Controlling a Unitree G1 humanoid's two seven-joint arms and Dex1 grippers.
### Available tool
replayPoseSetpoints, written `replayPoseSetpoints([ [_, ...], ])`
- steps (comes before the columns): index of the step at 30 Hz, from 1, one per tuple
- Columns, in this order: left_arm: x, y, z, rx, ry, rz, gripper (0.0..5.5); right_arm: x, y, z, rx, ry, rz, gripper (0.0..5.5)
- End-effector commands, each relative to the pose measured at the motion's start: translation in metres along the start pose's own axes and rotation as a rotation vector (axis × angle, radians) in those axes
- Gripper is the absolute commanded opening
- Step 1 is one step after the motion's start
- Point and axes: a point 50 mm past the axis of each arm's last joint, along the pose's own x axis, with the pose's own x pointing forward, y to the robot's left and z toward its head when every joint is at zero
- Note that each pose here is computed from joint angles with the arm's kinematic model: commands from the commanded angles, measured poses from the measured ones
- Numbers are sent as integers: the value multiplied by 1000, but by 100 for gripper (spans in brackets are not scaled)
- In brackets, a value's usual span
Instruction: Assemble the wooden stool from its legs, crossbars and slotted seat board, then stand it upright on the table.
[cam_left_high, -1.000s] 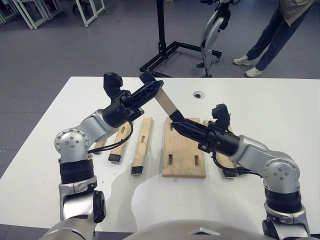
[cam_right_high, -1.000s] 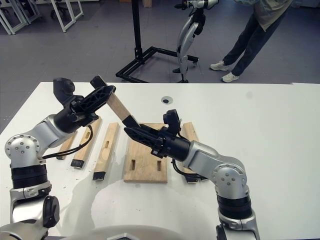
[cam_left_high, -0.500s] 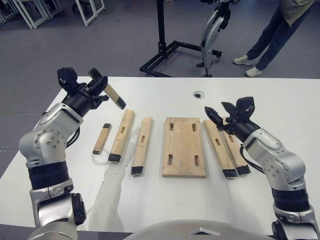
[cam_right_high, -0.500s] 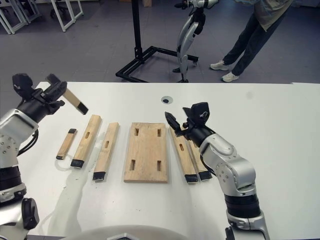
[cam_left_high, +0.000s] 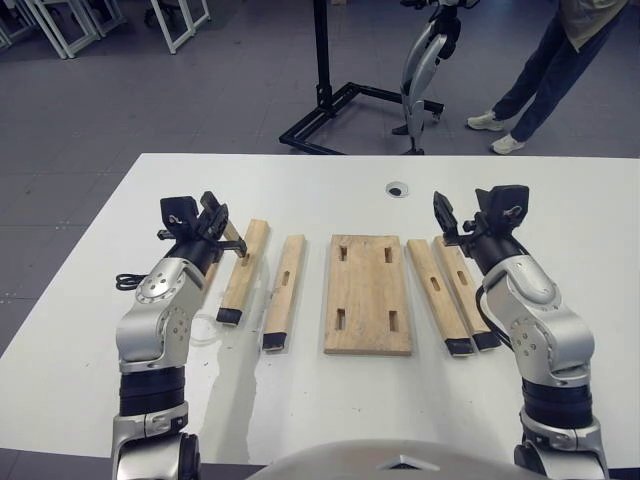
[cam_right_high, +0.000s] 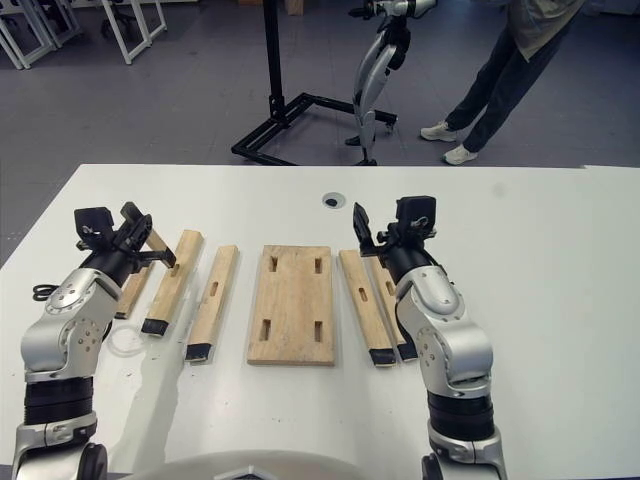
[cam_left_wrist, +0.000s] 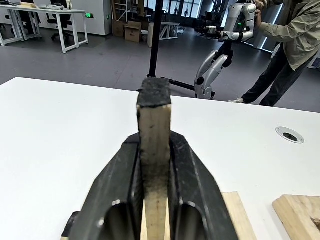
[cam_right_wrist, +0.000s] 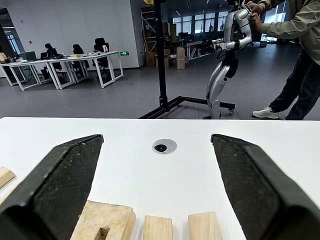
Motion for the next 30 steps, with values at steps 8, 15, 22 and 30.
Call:
replayPoseSetpoints([
  [8,2,4,2,27,-3,1,42,-1,2,0,-2,-11,14,397],
  [15,0,3,-6,20,17,4,42,0,3,-1,-1,-10,17,397],
  [22,-6,4,-19,38,53,20,42,-1,3,-2,-5,-7,18,397],
  [30,-9,-8,-36,12,89,-13,42,-2,3,-4,0,1,17,397],
])
